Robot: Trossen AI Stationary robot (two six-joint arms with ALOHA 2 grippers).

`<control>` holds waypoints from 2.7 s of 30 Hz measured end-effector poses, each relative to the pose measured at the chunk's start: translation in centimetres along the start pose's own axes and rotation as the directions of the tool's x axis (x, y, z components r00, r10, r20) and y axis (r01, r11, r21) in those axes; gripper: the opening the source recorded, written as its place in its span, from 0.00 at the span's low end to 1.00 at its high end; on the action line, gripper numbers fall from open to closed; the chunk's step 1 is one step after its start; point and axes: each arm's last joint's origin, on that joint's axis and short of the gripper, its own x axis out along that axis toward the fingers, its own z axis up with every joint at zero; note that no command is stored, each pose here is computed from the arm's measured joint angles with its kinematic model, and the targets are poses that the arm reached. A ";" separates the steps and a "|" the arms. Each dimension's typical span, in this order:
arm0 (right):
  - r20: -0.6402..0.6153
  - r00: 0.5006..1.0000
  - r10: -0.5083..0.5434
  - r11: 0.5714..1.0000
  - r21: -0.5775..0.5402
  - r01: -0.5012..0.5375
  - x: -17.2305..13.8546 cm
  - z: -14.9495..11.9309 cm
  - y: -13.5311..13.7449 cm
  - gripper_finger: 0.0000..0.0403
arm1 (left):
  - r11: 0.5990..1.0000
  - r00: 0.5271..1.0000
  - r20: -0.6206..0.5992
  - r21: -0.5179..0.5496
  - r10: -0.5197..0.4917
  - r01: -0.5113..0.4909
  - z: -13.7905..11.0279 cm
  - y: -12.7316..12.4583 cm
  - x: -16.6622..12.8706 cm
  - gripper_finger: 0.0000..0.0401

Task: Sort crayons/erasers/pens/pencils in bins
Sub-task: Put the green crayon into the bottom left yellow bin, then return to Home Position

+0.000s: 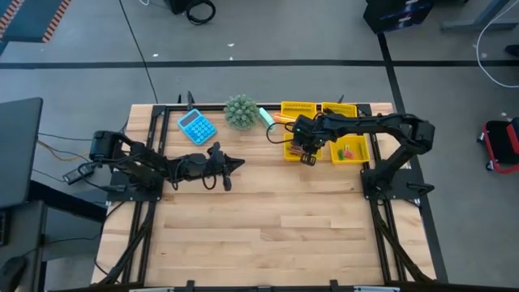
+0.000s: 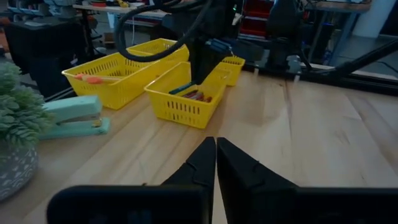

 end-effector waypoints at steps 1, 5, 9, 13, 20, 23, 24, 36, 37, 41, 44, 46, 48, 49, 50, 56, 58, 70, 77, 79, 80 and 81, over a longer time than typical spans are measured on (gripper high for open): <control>0.002 1.000 0.001 1.000 -0.004 -0.001 0.0 0.0 -0.1 0.11 | 1.000 1.000 0.000 -0.001 0.000 0.000 0.0 0.0 0.0 0.05; 0.002 1.000 0.024 1.000 -0.016 -0.024 0.4 0.1 0.0 0.11 | 1.000 1.000 -0.003 -0.005 0.000 0.000 0.0 0.0 0.0 0.04; -0.017 0.999 0.030 0.999 -0.037 -0.030 1.0 0.2 0.1 0.12 | 1.000 1.000 -0.004 -0.006 0.000 0.000 0.0 0.0 0.0 0.05; -0.014 1.000 0.026 0.999 -0.024 -0.026 1.1 0.2 -0.3 0.12 | 1.000 1.000 -0.015 -0.003 0.001 -0.001 -0.1 0.0 0.0 0.06; -0.021 0.999 0.044 0.999 0.008 -0.044 1.5 -0.4 -1.0 0.15 | 1.000 0.999 -0.040 0.004 0.005 -0.004 -0.4 0.0 0.0 0.03; -0.028 0.999 0.047 0.999 0.020 -0.046 1.8 -0.6 -1.0 0.17 | 1.000 0.999 -0.043 0.004 0.005 -0.005 -0.4 0.0 0.0 0.04; -0.033 0.998 0.047 0.999 0.025 -0.046 1.8 -0.7 -0.9 0.18 | 1.000 0.999 -0.044 0.005 0.005 -0.005 -0.4 0.1 0.0 0.04; 0.101 0.994 -0.046 0.996 0.079 0.038 -3.6 -1.4 -1.6 0.25 | 1.000 0.999 -0.054 0.013 0.005 -0.005 -0.5 0.1 0.0 0.03; 0.126 0.991 -0.052 0.995 0.092 0.041 -4.4 -1.5 -1.8 0.25 | 1.000 0.999 -0.053 0.013 0.005 -0.004 -0.5 0.0 0.0 0.03; 0.156 0.978 -0.135 0.968 0.232 0.097 -6.4 -2.7 -3.6 0.25 | 1.000 0.999 -0.054 0.012 0.000 0.001 -0.6 -0.1 -0.1 0.05; 0.132 0.970 -0.202 0.920 0.364 0.142 -6.8 -3.6 -5.8 0.25 | 1.000 0.999 -0.054 0.012 -0.002 0.003 -0.6 -0.1 -0.1 0.05; 0.111 0.969 -0.222 0.897 0.413 0.158 -6.6 -4.0 -7.1 0.25 | 1.000 0.999 -0.053 0.012 -0.001 0.002 -0.6 -0.1 -0.1 0.05; 0.083 0.969 -0.235 0.882 0.436 0.176 -6.1 -4.3 -8.3 0.25 | 1.000 0.999 -0.053 0.012 -0.001 0.002 -0.6 -0.1 -0.1 0.04; 0.069 0.968 -0.239 0.874 0.449 0.184 -5.9 -4.4 -8.9 0.25 | 1.000 0.999 -0.053 0.012 -0.001 0.002 -0.5 -0.1 -0.1 0.03; 0.058 0.968 -0.245 0.865 0.465 0.190 -5.6 -4.5 -9.4 0.25 | 1.000 0.999 -0.053 0.012 -0.002 0.002 -0.6 -0.1 -0.1 0.03; -0.045 0.966 -0.256 0.792 0.563 0.236 -4.0 -5.8 -12.4 0.25 | 1.000 0.999 -0.053 0.010 -0.001 0.001 -0.6 -0.1 -0.1 0.05; -0.069 0.959 -0.275 0.747 0.612 0.259 -3.8 -6.4 -13.6 0.25 | 1.000 0.999 -0.053 0.006 -0.001 0.002 -0.6 -0.1 -0.1 0.06; -0.115 0.972 -0.207 0.681 0.696 0.227 -1.0 -7.2 -15.8 0.25 | 1.000 0.999 -0.054 0.001 -0.007 0.007 -0.6 -0.2 -0.1 0.04; -0.083 0.968 -0.238 0.709 0.666 0.232 0.0 -6.5 -16.3 0.25 | 1.000 0.999 -0.054 0.002 -0.006 0.007 -0.6 -0.2 -0.1 0.05; -0.067 0.968 -0.243 0.727 0.648 0.228 -0.4 -6.3 -16.0 0.25 | 1.000 0.999 -0.054 0.003 -0.006 0.007 -0.6 -0.2 -0.1 0.03; -0.052 0.968 -0.245 0.734 0.642 0.221 -0.7 -6.2 -15.8 0.25 | 1.000 0.999 -0.054 0.011 -0.006 0.007 -0.6 -0.2 -0.1 0.03; -0.034 0.967 -0.251 0.741 0.637 0.215 -1.1 -6.0 -15.6 0.25 | 1.000 0.999 -0.054 0.015 -0.006 0.007 -0.6 -0.2 -0.1 0.03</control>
